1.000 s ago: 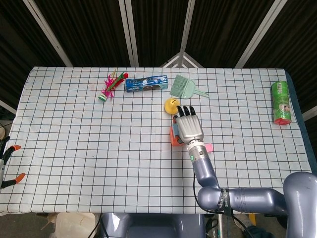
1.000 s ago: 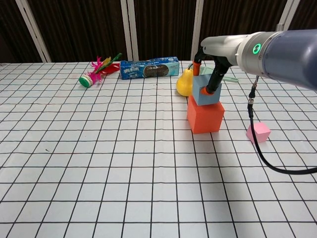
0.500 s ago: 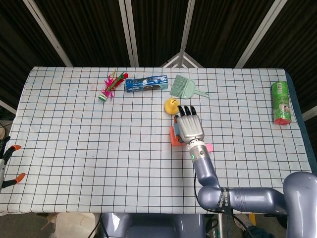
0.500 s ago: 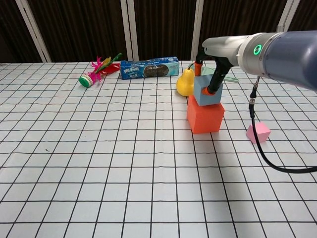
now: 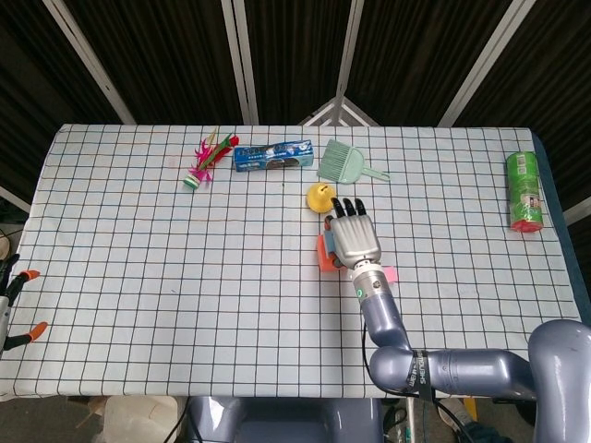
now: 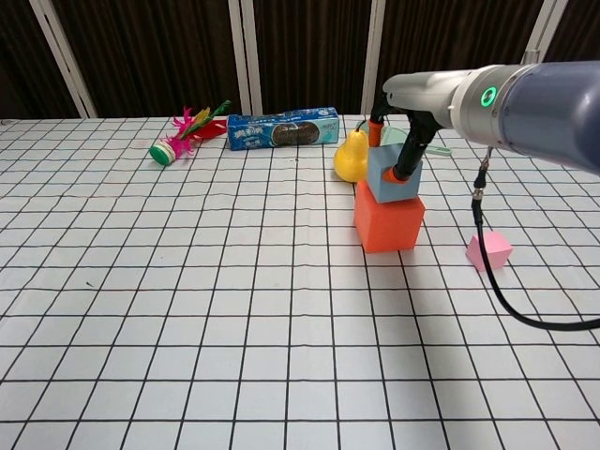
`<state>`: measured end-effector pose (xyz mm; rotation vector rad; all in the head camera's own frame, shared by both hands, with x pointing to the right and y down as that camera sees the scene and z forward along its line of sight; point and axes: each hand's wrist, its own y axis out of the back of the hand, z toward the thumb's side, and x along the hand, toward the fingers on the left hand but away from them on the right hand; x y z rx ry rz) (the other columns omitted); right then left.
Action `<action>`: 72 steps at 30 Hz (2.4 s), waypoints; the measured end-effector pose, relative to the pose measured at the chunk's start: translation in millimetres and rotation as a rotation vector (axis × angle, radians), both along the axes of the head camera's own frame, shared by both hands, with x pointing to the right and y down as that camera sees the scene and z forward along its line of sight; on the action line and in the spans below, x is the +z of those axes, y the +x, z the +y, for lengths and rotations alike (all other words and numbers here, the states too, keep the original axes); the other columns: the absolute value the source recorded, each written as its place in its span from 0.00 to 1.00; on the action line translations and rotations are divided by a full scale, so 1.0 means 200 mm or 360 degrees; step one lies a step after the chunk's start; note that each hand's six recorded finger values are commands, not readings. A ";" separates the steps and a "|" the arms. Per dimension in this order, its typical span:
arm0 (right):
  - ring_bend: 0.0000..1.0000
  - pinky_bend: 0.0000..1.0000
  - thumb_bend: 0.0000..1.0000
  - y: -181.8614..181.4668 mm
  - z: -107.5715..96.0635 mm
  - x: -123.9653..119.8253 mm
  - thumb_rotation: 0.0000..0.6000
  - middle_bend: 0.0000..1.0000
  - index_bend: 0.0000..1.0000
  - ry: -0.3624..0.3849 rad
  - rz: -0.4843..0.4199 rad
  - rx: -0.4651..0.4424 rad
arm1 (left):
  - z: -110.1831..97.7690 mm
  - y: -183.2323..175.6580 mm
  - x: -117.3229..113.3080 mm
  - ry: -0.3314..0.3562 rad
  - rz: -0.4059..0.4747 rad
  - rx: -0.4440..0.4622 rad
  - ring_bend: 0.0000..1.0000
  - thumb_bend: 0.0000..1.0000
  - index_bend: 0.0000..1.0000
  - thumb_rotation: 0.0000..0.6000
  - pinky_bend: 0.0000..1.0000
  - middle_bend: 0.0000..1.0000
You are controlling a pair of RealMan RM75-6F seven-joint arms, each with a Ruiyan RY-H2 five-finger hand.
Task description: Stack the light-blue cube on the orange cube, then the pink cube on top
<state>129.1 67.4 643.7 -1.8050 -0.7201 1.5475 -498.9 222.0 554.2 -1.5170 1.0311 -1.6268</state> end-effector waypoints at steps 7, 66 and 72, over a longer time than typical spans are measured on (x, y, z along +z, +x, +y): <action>0.03 0.00 0.42 0.00 0.00 0.00 1.00 0.07 0.41 0.0001 0.0003 -0.0001 | 0.00 0.00 0.00 -0.0003 0.0001 0.0003 0.00 0.21 0.22 1.00 0.02 0.02; 0.03 0.00 0.37 -0.02 0.00 0.03 1.00 0.07 0.32 -0.0018 0.0039 -0.0010 | 0.00 0.00 0.00 -0.0002 -0.0002 -0.0001 0.00 0.21 0.22 1.00 0.02 0.02; 0.03 0.00 0.37 -0.03 0.00 0.03 1.00 0.07 0.38 -0.0017 0.0040 -0.0016 | 0.00 0.00 0.00 -0.0004 -0.0004 -0.0003 0.00 0.21 0.22 1.00 0.02 0.02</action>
